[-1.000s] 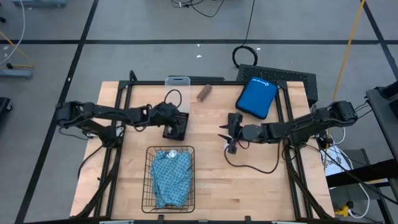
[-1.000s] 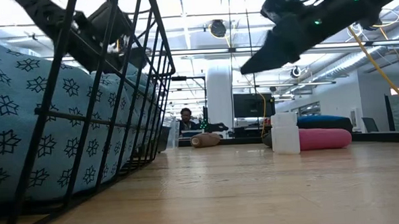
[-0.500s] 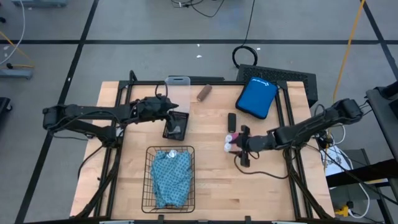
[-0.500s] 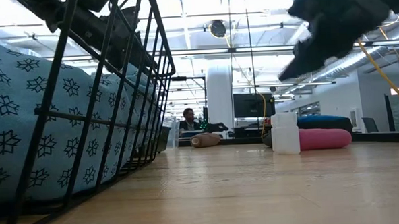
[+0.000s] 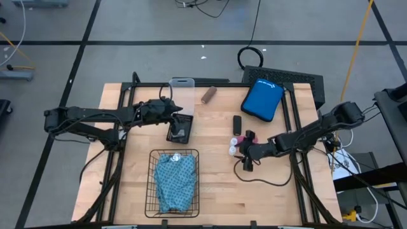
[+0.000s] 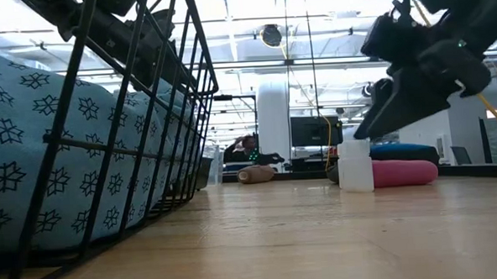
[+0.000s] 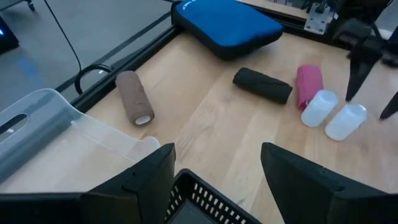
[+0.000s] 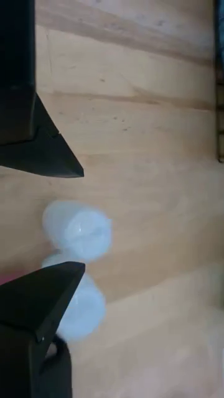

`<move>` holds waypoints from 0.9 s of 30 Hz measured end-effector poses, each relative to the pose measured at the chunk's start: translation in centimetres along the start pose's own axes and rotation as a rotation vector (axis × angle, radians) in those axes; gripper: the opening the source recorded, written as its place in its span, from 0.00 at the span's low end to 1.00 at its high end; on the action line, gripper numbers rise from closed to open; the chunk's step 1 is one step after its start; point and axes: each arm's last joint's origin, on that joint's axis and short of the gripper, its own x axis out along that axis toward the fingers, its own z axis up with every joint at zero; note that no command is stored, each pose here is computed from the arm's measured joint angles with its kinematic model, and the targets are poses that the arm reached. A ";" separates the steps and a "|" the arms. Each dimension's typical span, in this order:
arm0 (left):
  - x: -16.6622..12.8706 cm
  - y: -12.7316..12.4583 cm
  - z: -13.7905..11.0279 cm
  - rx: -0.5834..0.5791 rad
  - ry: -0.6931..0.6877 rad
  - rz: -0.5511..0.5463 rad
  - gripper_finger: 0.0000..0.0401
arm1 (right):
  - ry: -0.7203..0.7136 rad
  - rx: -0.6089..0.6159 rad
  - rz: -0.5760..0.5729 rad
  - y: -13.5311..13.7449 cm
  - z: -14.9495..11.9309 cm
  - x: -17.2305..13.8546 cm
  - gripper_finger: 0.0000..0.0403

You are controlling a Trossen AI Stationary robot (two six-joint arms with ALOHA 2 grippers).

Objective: Pick & place medical supplies in basket/bin
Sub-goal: Put the bottom white pill bottle into the black bin

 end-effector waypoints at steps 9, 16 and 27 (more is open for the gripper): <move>0.0 0.0 0.0 -0.010 0.000 0.000 0.61 | -0.007 -0.002 0.000 0.5 -0.4 1.7 0.55; 0.0 0.0 0.0 -0.012 -0.002 0.000 0.61 | -0.032 0.005 0.025 0.9 -0.5 2.7 0.55; 0.0 0.0 0.0 -0.015 -0.002 0.000 0.61 | -0.025 0.016 0.033 0.8 -0.5 2.9 0.48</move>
